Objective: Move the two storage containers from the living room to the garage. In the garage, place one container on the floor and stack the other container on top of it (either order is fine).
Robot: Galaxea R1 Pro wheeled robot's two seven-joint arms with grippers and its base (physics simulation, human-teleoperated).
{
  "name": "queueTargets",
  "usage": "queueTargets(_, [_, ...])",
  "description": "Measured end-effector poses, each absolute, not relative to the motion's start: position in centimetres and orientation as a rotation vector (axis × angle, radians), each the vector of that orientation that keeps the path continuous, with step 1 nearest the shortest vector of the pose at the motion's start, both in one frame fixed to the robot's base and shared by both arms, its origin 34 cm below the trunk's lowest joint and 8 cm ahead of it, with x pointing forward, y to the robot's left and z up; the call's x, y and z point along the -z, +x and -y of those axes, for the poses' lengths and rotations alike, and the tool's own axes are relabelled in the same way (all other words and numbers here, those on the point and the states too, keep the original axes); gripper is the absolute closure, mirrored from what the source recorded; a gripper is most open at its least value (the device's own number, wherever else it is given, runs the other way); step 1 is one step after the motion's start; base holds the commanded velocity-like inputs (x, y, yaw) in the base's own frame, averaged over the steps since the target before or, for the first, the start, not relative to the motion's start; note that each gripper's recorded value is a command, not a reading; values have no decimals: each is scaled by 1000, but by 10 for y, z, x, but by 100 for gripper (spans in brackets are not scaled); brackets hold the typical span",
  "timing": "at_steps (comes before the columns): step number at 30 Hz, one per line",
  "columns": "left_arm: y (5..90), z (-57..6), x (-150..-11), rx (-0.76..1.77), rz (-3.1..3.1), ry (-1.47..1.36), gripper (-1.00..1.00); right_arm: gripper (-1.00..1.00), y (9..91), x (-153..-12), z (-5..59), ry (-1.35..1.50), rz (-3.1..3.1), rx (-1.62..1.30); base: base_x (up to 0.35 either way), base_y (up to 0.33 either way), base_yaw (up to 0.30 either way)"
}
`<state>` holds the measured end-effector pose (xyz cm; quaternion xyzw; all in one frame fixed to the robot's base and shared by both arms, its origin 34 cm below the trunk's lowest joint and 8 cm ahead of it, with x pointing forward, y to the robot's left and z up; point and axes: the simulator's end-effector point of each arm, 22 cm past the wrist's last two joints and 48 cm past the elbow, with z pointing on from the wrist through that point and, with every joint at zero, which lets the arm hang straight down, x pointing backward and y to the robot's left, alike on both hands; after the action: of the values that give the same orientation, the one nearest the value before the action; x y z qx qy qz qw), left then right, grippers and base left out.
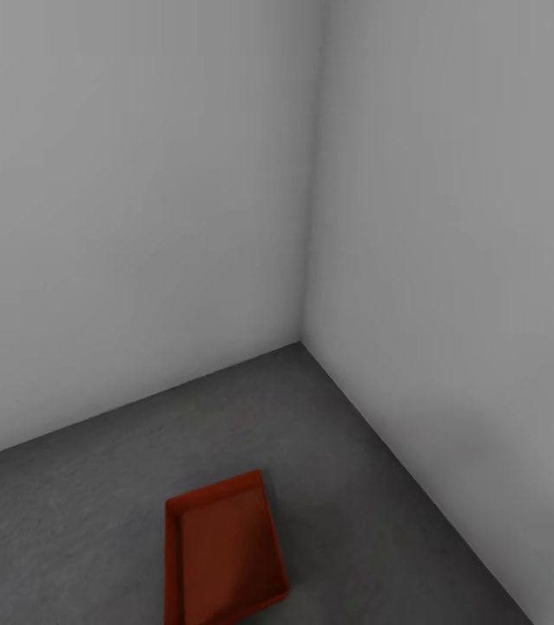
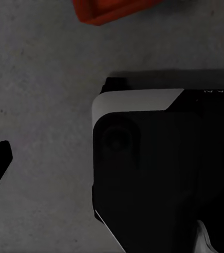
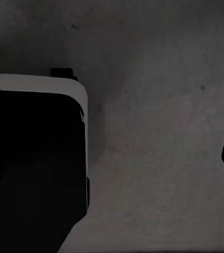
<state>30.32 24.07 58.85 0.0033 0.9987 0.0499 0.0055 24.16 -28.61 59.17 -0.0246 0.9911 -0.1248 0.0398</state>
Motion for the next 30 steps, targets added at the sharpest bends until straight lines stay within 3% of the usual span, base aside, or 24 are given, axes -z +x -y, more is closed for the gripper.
queueTargets(30, [305,-245,-588,-165,-3121,13,-100,-100,242,-592,286,-76,-3038,383,0,0,-249])
